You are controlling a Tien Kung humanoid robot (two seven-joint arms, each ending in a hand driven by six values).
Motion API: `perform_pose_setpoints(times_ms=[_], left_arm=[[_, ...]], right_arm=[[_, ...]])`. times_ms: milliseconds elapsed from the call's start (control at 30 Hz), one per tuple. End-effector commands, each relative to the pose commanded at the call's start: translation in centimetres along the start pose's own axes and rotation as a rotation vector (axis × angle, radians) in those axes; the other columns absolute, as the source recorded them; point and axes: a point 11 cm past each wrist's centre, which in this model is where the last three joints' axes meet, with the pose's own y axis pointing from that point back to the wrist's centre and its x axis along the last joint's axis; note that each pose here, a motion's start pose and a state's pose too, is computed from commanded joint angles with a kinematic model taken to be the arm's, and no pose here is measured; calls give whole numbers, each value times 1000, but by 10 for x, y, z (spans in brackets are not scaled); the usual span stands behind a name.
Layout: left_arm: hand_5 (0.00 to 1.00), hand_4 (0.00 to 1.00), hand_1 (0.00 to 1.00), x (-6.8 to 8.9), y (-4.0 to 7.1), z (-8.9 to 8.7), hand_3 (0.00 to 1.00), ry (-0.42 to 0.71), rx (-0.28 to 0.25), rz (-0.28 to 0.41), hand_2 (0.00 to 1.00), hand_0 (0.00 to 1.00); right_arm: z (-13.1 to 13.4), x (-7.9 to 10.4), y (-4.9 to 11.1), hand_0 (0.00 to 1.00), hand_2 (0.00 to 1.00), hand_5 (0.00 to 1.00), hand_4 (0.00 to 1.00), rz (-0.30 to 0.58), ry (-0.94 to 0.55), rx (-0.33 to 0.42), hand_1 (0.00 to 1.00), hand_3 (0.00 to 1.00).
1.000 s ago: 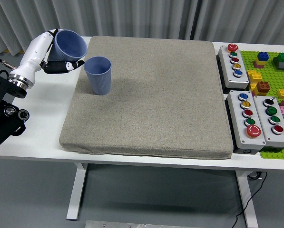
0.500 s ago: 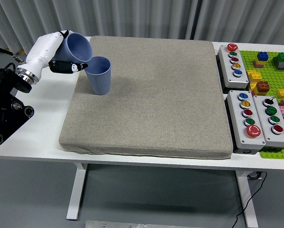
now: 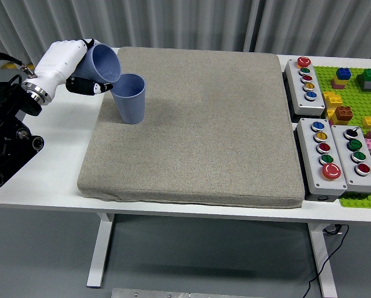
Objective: Pick cup pour cup place
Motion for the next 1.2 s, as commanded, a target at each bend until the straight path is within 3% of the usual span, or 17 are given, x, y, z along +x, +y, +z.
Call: perform_pose_setpoints(times_ms=[633,1200], left_arm=[[145,837,507,8,-7,6,523,-125,-6,-24,511,581],[168,848,506,8,-10,6,524,-217,-19,-89,511,578]], right_arm=[[-1,1,0,641,510,2,2,1,-1,2,603,589],[1,2,-1,640,510,2,2,4,1,-2,604,589]])
